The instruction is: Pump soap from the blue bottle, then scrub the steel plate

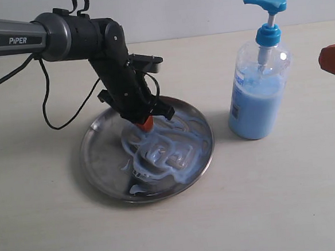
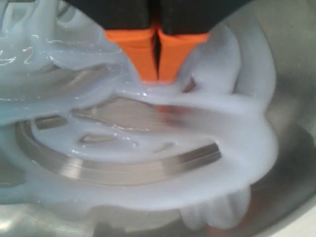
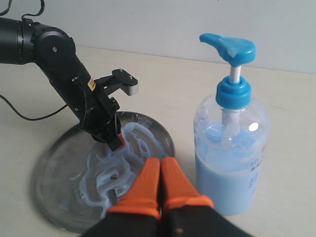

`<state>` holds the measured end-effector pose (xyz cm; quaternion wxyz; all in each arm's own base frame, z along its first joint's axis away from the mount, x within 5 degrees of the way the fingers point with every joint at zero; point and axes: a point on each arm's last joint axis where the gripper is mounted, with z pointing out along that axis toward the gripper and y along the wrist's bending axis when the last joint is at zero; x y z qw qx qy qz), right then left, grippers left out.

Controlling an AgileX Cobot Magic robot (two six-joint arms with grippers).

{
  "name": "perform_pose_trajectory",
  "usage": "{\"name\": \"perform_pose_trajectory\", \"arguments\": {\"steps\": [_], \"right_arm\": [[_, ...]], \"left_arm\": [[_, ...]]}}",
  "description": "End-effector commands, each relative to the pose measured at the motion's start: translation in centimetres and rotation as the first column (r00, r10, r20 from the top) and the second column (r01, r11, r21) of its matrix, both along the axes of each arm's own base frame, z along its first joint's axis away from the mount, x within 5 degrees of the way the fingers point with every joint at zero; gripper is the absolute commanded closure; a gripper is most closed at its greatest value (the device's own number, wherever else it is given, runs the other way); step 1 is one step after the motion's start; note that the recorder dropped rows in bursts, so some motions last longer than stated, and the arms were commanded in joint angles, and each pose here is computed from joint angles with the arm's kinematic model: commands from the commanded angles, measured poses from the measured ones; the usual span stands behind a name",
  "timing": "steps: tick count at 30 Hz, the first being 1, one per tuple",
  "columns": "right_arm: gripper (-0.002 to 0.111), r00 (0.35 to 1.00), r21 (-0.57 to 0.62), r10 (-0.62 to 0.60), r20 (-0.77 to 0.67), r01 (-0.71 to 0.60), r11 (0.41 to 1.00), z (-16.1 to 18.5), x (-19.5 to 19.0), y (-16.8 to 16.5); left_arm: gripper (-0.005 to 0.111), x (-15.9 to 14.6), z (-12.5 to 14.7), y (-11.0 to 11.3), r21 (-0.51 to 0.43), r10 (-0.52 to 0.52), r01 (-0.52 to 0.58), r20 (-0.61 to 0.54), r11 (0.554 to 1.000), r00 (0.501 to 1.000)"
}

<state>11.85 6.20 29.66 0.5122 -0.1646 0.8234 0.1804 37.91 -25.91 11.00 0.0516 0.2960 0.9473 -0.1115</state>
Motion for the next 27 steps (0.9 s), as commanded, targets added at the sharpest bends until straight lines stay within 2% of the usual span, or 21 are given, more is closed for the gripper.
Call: {"name": "perform_pose_trajectory", "arguments": {"steps": [1,6,16,27], "right_arm": [[0.108,1.000,-0.001,0.001,0.011,-0.001,1.000,0.1,0.0,0.0],[0.108,1.000,-0.001,0.001,0.011,-0.001,1.000,0.1,0.0,0.0],[0.108,1.000,-0.004,0.001,0.012,-0.001,1.000,0.1,0.0,0.0],[0.108,1.000,-0.004,0.001,0.012,-0.001,1.000,0.1,0.0,0.0]], "left_arm": [[0.107,-0.4,-0.1,0.4,0.024,-0.004,0.006,-0.056,1.000,0.998],[0.107,-0.8,1.2,0.5,0.028,-0.020,0.022,-0.078,0.999,0.997],[0.107,-1.6,1.3,0.2,-0.018,-0.047,0.045,-0.160,0.999,0.986],[0.107,-1.6,1.3,0.2,-0.016,-0.052,0.051,-0.163,0.999,0.985]]}}
